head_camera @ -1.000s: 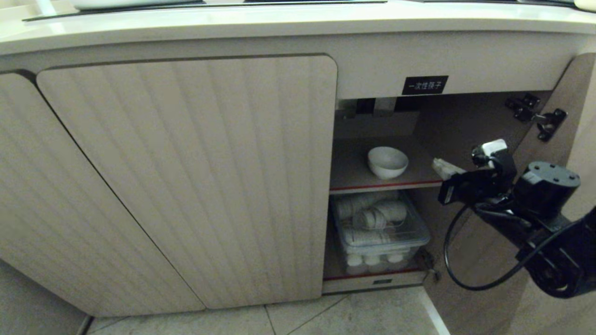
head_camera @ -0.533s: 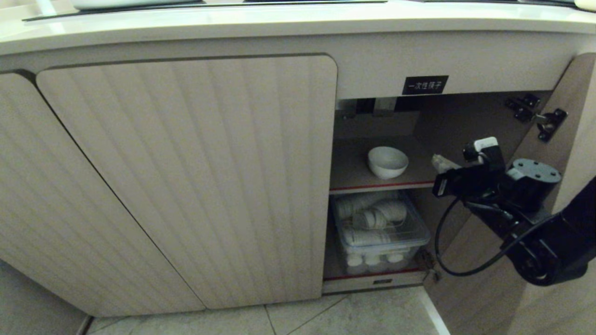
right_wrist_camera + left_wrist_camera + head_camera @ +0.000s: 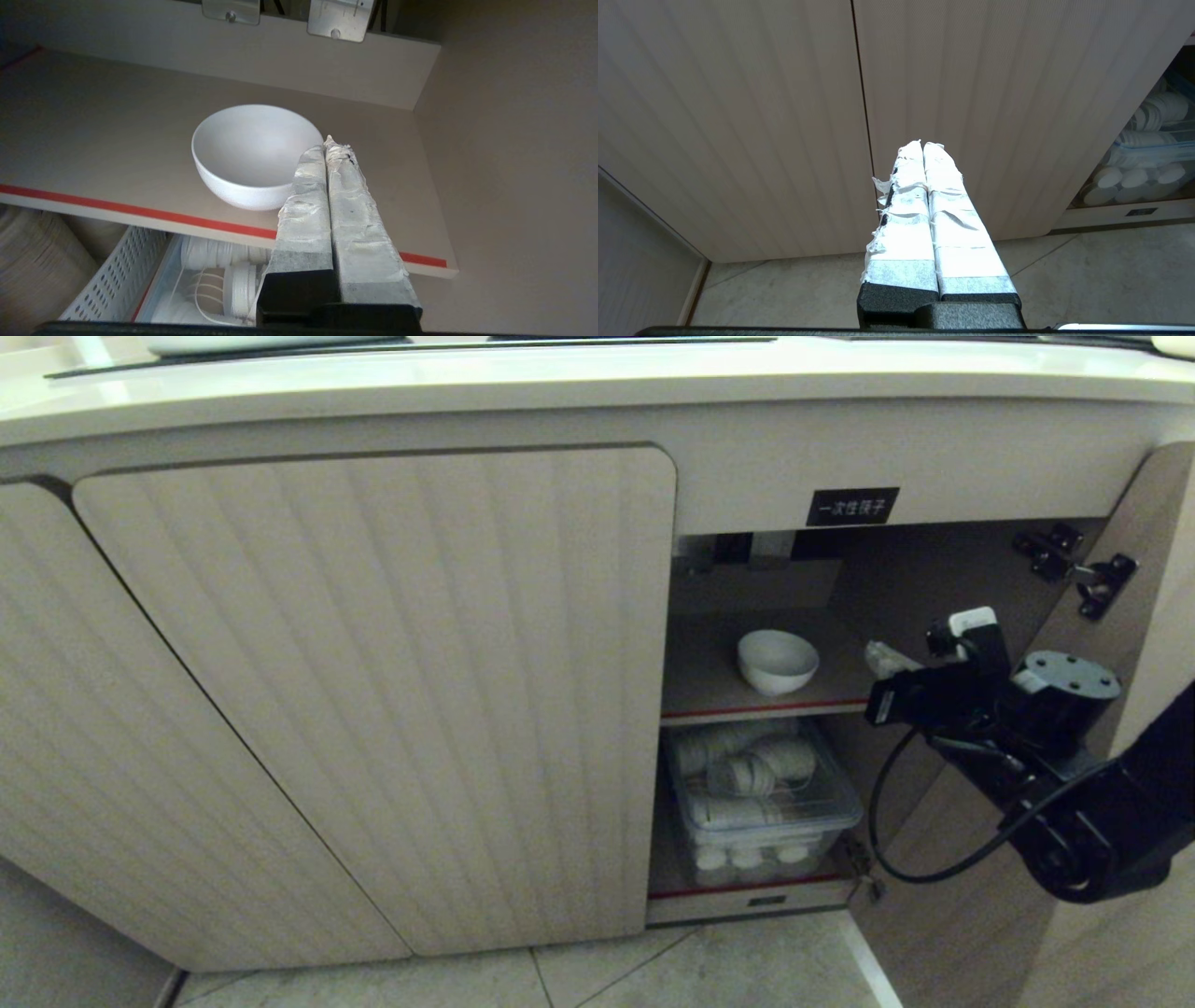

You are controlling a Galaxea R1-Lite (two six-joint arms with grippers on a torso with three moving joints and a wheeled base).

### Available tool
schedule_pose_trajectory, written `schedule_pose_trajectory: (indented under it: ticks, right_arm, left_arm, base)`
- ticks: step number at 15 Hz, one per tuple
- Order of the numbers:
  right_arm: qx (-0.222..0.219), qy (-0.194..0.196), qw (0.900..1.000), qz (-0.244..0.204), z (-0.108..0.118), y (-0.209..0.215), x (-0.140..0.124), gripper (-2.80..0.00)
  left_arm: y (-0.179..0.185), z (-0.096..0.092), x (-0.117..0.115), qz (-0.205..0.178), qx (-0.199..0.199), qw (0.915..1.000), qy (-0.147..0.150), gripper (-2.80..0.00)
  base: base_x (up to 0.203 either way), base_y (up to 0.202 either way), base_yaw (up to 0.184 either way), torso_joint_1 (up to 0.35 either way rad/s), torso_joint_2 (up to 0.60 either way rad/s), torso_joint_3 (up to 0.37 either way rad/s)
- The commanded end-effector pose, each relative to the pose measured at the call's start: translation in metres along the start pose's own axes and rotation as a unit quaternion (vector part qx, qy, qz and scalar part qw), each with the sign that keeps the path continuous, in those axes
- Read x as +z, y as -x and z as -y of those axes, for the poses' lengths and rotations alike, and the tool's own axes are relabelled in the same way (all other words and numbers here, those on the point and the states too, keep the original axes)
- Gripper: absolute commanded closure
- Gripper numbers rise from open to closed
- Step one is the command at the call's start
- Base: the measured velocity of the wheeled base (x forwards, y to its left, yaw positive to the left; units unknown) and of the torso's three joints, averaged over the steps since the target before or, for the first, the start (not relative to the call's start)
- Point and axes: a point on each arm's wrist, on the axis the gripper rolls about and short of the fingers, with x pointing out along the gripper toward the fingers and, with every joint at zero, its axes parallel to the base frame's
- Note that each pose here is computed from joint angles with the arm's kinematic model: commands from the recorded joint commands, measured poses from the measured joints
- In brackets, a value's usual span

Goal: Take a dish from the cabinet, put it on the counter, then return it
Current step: Take the bowl from the cabinet

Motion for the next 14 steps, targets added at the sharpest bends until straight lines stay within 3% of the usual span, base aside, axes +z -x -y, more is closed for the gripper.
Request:
schedule_pose_trajectory:
  ticks: [1,2,7,14]
  right_arm:
    - [0.000,0.001,1.000,0.008,0.000,-0.001,0.003,0.00]
    - [0.000,0.000,1.000,0.008,0.000,-0.001,0.002,-2.80]
    - [-0.056,-0.003,0.998,0.004,-0.004,-0.008,0.002,-2.80]
    - [-0.054,-0.020,0.998,0.018,-0.007,-0.012,0.009,-2.80]
  left_arm:
    - [0.000,0.000,0.000,0.000,0.000,1.0000,0.000,0.00]
    - [0.000,0.000,0.000,0.000,0.000,1.0000,0.000,0.00]
    - [0.000,0.000,0.000,0.000,0.000,1.0000,0.000,0.00]
    - [0.000,0.000,0.000,0.000,-0.001,1.0000,0.000,0.00]
  base:
    - [0.000,0.000,0.000,0.000,0.00,0.000]
    - [0.000,0.000,0.000,0.000,0.00,0.000]
    - [0.000,0.000,0.000,0.000,0.00,0.000]
    - [0.000,0.000,0.000,0.000,0.00,0.000]
